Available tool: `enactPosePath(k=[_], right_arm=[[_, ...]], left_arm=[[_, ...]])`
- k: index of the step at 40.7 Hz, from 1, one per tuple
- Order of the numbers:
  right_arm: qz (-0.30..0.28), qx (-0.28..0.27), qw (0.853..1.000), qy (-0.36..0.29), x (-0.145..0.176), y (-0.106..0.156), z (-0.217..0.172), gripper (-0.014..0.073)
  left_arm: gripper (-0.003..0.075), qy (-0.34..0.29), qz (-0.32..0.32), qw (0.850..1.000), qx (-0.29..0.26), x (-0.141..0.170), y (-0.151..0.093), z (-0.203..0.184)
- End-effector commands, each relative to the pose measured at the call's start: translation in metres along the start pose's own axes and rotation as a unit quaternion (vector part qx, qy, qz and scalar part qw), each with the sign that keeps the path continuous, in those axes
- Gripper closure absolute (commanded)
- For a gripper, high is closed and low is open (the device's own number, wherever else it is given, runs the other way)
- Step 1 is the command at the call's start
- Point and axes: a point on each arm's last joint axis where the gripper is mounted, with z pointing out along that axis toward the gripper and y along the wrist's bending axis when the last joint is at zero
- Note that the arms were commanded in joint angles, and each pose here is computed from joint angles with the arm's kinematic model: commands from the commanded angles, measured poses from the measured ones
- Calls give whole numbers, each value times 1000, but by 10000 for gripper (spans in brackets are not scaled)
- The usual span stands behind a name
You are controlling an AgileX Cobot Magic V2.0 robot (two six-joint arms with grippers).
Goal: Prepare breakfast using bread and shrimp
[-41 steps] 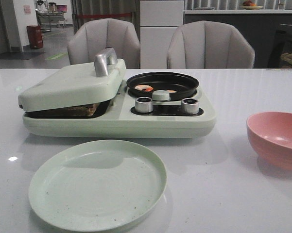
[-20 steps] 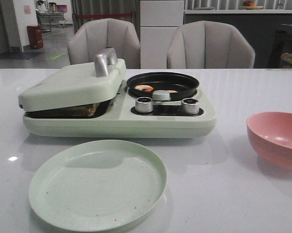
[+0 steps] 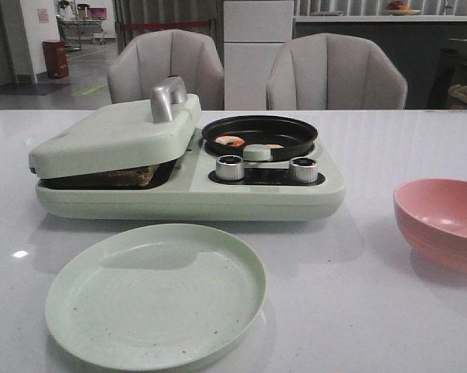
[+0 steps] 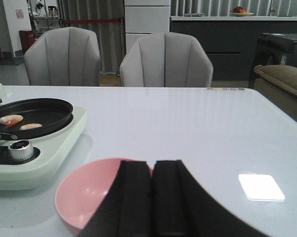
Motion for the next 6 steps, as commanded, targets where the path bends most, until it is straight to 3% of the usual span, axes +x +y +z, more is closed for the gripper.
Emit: enactPosePath(k=[1, 6], right_arm=[[0, 3, 998, -64, -16, 0, -3, 560], [0, 3, 998, -64, -16, 0, -3, 560]], left_arm=[[619, -37, -7, 999, -2, 2, 0, 0], [619, -37, -7, 999, -2, 2, 0, 0]])
